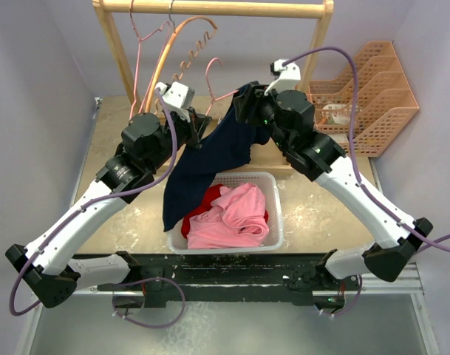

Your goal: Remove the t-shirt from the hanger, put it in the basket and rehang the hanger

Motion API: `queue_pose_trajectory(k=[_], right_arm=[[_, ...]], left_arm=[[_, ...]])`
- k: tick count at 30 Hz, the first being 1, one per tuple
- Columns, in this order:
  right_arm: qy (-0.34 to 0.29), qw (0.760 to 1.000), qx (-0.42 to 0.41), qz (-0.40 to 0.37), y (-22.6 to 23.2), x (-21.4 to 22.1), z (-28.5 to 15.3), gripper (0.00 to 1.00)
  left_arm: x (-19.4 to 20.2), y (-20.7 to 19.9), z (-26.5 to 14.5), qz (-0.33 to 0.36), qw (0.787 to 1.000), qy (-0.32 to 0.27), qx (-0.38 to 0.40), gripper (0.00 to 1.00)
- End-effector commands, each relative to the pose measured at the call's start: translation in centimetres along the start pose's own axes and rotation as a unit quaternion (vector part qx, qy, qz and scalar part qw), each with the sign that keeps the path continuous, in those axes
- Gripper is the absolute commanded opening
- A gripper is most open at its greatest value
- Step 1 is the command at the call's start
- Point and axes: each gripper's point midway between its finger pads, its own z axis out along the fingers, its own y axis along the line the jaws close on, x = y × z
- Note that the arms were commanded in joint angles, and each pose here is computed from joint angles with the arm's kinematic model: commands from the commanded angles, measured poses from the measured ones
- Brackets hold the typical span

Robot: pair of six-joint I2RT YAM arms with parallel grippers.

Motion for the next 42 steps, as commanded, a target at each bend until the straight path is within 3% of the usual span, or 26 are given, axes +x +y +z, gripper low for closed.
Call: queue_pose_trajectory(k=[1,30,42], right_arm=[[-0.03,0.998,-0.056,0.029,2.2,-3.2,-0.4,0.59],[0.018,0.999,-0.011,0.028,-0.2,3.1,2.8,0.54],[0.007,0.999,0.029,0.011,-2.1,2.3,4.7,0.4]], left_arm=[[-2.9,-0.2,-1.5,-0.027,0.998,-0.048,-0.004,0.0],[-3.5,-1.4,-1.8,-0.052,0.996,-0.065,0.027,0.0],[-4.9,-2.8,-3.3,-0.063,0.993,-0.075,0.064,0.0]])
